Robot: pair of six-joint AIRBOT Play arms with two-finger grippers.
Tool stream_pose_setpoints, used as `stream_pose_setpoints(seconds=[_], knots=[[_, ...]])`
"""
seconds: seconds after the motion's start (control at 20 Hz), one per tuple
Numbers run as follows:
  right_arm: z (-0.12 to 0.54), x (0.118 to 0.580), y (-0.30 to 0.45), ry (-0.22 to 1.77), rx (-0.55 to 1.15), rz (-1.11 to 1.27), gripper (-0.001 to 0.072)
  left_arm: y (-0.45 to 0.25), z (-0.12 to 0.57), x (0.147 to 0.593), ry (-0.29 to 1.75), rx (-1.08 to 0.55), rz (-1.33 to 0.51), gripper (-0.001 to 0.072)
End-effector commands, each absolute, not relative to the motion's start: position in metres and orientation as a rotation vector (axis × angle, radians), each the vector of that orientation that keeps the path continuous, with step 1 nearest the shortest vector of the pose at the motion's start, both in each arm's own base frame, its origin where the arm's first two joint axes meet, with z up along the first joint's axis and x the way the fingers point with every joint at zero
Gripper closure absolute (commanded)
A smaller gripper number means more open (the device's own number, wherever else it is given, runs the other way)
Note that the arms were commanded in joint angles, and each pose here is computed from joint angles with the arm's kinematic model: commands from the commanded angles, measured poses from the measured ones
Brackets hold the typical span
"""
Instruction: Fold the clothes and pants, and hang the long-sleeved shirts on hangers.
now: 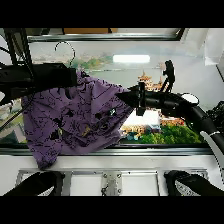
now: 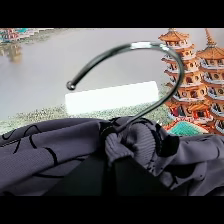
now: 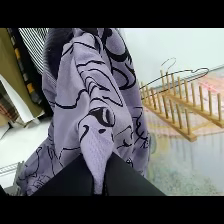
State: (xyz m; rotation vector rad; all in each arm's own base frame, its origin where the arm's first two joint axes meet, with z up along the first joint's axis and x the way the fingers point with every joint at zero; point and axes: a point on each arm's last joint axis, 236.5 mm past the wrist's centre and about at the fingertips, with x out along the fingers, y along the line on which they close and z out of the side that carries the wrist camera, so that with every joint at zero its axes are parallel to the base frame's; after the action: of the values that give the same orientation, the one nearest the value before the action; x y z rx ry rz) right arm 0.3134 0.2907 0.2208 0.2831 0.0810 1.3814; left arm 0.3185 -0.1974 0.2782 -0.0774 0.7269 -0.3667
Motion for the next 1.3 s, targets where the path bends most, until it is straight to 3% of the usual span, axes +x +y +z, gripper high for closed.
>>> stream_pose_setpoints(seconds=[0.0, 0.1, 0.15, 0.2, 0.25, 0.8, 1.2, 1.25], knots=[[0.221, 0.313, 0.291, 0.081, 0.286, 1.383, 0.0701, -0.192, 0.272, 0.314, 0.753, -0.041, -0.355, 0.0689], [0.223, 0.314, 0.291, 0.077, 0.293, 1.381, 0.0701, -0.189, 0.271, 0.311, 0.765, -0.033, -0.352, 0.0687], [0.224, 0.314, 0.291, 0.073, 0.299, 1.38, 0.0701, -0.188, 0.273, 0.309, 0.76, -0.027, -0.356, 0.0545], [0.226, 0.315, 0.29, 0.069, 0.307, 1.378, 0.0701, -0.186, 0.277, 0.307, 0.75, -0.029, -0.359, 0.0306], [0.227, 0.315, 0.29, 0.067, 0.309, 1.377, 0.0701, -0.183, 0.283, 0.304, 0.732, -0.036, -0.361, 0.0214], [0.226, 0.315, 0.29, 0.068, 0.309, 1.377, 0.0701, -0.161, 0.314, 0.275, 0.659, -0.073, -0.374, 0.0214], [0.239, 0.32, 0.286, 0.068, 0.403, 1.358, 0.0699, -0.119, 0.341, 0.278, 0.534, -0.057, -0.252, 0.0214], [0.247, 0.326, 0.281, 0.044, 0.44, 1.341, 0.07, -0.117, 0.342, 0.275, 0.536, -0.059, -0.25, 0.0258]])
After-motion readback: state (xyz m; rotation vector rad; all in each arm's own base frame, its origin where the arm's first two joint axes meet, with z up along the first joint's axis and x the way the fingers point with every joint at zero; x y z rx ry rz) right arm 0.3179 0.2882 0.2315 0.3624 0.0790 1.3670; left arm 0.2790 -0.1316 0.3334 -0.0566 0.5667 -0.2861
